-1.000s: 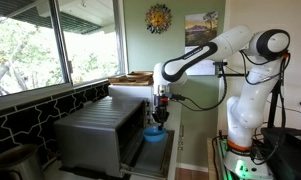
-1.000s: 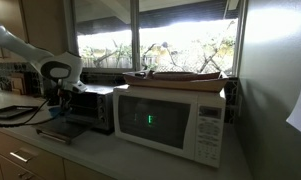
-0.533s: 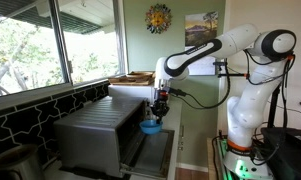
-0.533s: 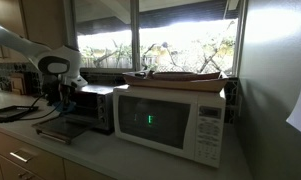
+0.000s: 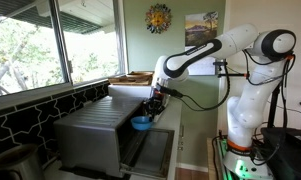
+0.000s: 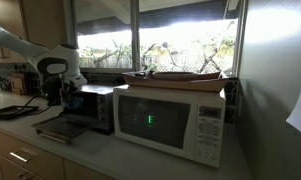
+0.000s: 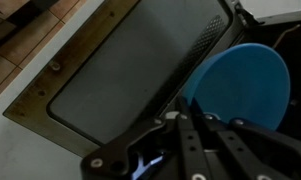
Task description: Take the blue bowl out of the oven and flip it over then put it back in the oven
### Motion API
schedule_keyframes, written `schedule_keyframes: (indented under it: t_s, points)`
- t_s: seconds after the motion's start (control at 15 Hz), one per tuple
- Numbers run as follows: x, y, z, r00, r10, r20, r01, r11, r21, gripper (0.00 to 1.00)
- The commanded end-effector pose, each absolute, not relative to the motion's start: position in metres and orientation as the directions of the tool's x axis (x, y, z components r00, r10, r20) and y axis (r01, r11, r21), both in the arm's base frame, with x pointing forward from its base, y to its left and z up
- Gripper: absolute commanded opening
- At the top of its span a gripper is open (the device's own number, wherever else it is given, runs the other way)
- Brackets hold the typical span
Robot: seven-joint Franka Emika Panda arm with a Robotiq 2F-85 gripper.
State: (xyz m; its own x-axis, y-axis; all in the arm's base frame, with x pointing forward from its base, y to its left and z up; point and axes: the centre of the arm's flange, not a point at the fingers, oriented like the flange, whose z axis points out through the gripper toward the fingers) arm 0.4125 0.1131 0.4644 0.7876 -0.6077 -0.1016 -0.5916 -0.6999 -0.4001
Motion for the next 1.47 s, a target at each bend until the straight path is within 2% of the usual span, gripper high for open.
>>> schedule_keyframes:
  t_s: [0.0,1.4]
  points:
    - [0.418,0.122,0.461,0.736,-0.674,-0.070,-0.639,-0.657,-0.401,0.01]
    - [0.442,0.131,0.432,0.596,-0.797,-0.103,-0.729,-0.482,-0.487,0.01]
